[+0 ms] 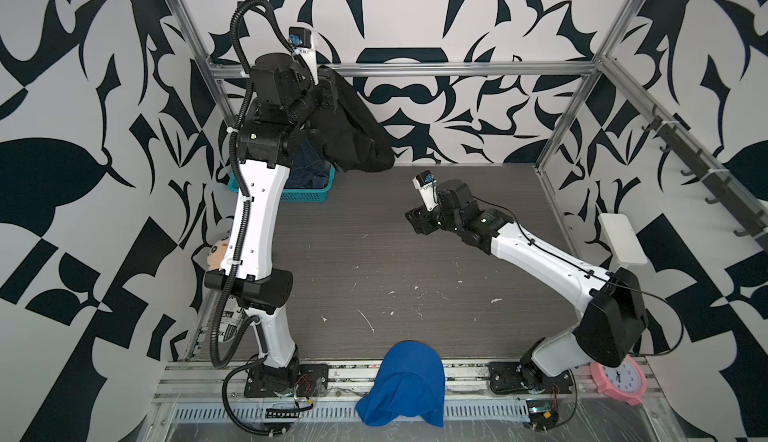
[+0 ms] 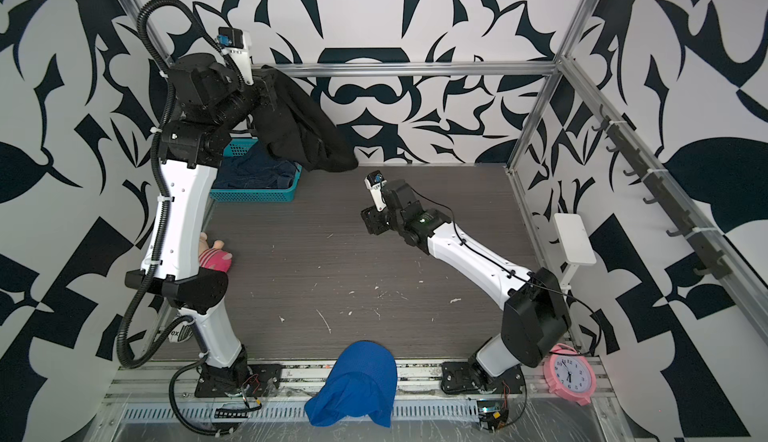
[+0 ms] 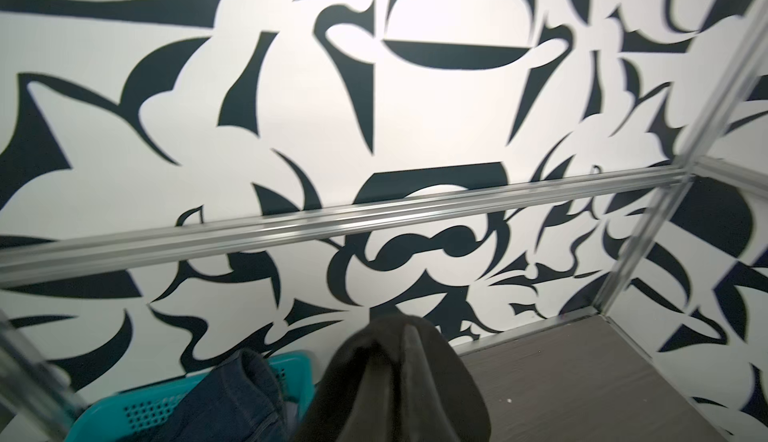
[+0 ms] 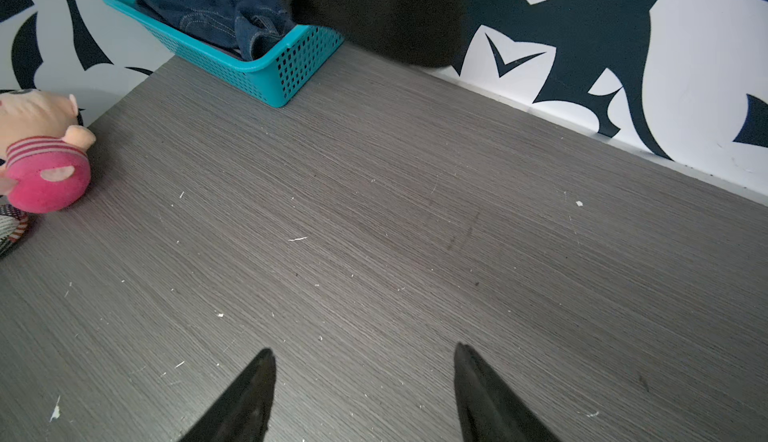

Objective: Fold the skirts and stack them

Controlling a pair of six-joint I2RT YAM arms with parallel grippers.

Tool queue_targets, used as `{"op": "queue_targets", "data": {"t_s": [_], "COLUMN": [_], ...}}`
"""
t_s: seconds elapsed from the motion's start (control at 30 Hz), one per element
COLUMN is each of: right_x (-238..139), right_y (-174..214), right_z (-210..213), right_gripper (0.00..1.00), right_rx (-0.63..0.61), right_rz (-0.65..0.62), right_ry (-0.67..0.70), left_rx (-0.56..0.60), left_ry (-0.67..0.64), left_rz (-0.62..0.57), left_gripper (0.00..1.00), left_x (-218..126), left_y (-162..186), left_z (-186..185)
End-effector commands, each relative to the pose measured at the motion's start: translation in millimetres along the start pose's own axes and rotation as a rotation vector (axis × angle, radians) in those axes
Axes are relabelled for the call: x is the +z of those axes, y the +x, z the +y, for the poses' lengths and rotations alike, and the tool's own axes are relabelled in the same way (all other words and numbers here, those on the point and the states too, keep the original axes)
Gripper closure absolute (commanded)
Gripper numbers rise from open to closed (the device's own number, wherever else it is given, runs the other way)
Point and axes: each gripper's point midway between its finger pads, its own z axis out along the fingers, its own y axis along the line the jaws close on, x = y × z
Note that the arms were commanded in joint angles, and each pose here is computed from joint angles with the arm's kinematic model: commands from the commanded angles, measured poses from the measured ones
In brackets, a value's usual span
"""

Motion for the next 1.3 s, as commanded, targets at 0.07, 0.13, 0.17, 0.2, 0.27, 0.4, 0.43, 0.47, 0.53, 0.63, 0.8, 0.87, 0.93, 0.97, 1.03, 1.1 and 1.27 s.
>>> {"op": "queue_targets", "data": {"t_s": [0.07, 0.13, 0.17, 0.2, 0.27, 0.4, 0.43, 0.47, 0.53, 0.63, 0.8, 0.87, 0.93, 0.97, 1.03, 1.1, 1.27], "right_x": [-35, -44, -50, -57, -67, -86, -87, -89, -88, -84, -73, -69, -65, -62, -56, -48, -44], "right_y": [-25, -23, -22, -21, -15, -3, 1, 5, 13, 23, 29, 28, 29, 31, 31, 32, 31], "right_z": [-11, -17, -20, -24, -31, -45, -47, -49, -52, -53, -28, -5, 11, 17, 24, 27, 28], "right_gripper": [0.29, 0.29, 0.29, 0.29, 0.29, 0.29, 0.29, 0.29, 0.29, 0.29, 0.29, 0.29, 0.29, 0.28, 0.28, 0.28, 0.28], "right_rx": [0.010, 0.009, 0.006, 0.009, 0.013, 0.035, 0.034, 0.034, 0.036, 0.030, 0.021, 0.009, 0.009, 0.025, 0.058, 0.081, 0.113], "right_rz": [-0.154, -0.187, -0.206, -0.226, -0.256, -0.291, -0.288, -0.281, -0.264, -0.241, -0.231, -0.234, -0.230, -0.226, -0.225, -0.206, -0.221], "right_ry": [0.070, 0.097, 0.112, 0.129, 0.150, 0.175, 0.176, 0.178, 0.181, 0.173, 0.017, -0.122, -0.221, -0.261, -0.307, -0.327, -0.341], "left_rx": [0.020, 0.007, -0.005, -0.016, -0.041, -0.083, -0.084, -0.085, -0.098, -0.125, -0.154, -0.154, -0.151, -0.150, -0.151, -0.154, -0.144], "left_ry": [0.053, 0.078, 0.087, 0.100, 0.117, 0.211, 0.226, 0.240, 0.258, 0.261, 0.269, 0.266, 0.271, 0.274, 0.281, 0.296, 0.299], "left_rz": [-0.039, -0.009, 0.011, 0.030, 0.074, 0.175, 0.200, 0.227, 0.280, 0.339, 0.280, 0.256, 0.237, 0.232, 0.234, 0.252, 0.322], "left_gripper": [1.00, 1.00, 1.00, 1.00, 1.00, 1.00, 1.00, 1.00, 1.00, 1.00, 1.00, 1.00, 1.00, 1.00, 1.00, 1.00, 1.00], "left_x": [-19, -17, -16, -15, -14, -19, -19, -20, -20, -23, -30, -31, -32, -31, -30, -27, -19], "left_y": [-2, 20, 33, 47, 75, 135, 151, 169, 200, 230, 217, 206, 196, 193, 192, 199, 224], "left_z": [-40, -53, -59, -66, -78, -114, -121, -129, -138, -144, -144, -144, -144, -145, -147, -152, -161]}}
